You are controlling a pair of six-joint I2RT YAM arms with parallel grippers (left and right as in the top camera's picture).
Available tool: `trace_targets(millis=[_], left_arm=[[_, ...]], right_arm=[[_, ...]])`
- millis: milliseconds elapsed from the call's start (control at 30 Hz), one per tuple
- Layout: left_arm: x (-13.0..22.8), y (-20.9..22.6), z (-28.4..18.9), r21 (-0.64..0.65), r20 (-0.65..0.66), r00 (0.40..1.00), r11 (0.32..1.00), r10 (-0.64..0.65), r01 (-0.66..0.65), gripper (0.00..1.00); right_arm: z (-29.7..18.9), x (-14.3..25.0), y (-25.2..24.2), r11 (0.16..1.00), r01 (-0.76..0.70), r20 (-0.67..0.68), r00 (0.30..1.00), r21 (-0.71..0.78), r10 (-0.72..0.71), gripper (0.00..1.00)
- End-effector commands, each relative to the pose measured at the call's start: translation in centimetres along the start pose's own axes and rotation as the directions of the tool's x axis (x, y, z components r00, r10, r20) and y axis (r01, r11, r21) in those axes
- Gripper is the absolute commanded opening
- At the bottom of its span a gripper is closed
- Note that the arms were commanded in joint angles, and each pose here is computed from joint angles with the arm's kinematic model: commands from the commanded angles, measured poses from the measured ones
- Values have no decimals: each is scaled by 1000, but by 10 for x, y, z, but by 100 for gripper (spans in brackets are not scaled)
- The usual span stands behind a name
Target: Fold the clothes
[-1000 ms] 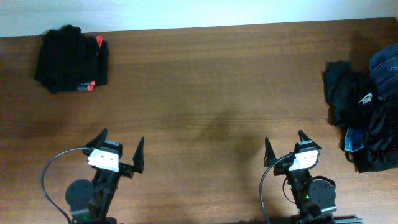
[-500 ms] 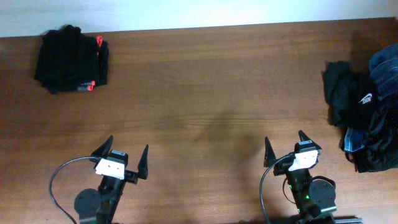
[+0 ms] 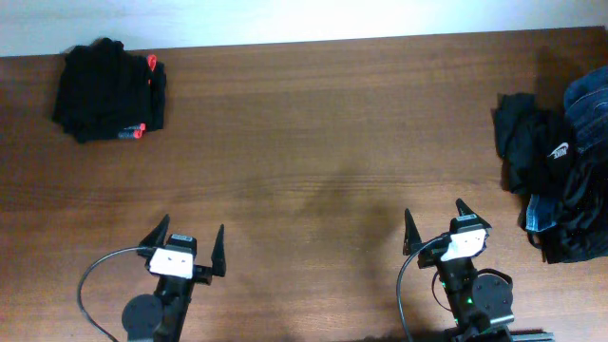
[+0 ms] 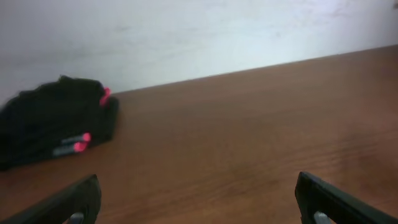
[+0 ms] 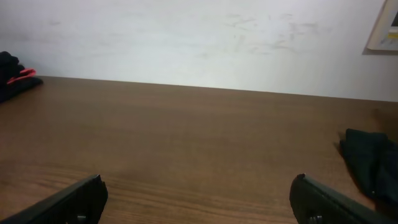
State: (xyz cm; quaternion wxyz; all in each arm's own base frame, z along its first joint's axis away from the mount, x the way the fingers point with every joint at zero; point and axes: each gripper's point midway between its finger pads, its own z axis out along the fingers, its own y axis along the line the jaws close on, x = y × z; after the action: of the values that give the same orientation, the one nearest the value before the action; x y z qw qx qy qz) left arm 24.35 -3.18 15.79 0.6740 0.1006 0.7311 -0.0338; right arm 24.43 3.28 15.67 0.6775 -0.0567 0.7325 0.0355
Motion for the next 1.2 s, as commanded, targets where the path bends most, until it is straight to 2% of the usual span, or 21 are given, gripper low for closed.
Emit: trace_targets(millis=[0,233,1167], left_arm=[[1,14,-2,-89,3,1000,996,-2,2,100],[4,31,-4,-187,-14,1000,982,-5,2,99],[4,31,-4,-188,-14,1000,982,-5,2,100]], right_arm=[[0,1,-1,1000,-2,-1,1000,5,2,99],[0,1,-1,1000,-2,-1,1000,5,2,99],[0,1,-1,1000,-2,-1,1000,5,2,99]])
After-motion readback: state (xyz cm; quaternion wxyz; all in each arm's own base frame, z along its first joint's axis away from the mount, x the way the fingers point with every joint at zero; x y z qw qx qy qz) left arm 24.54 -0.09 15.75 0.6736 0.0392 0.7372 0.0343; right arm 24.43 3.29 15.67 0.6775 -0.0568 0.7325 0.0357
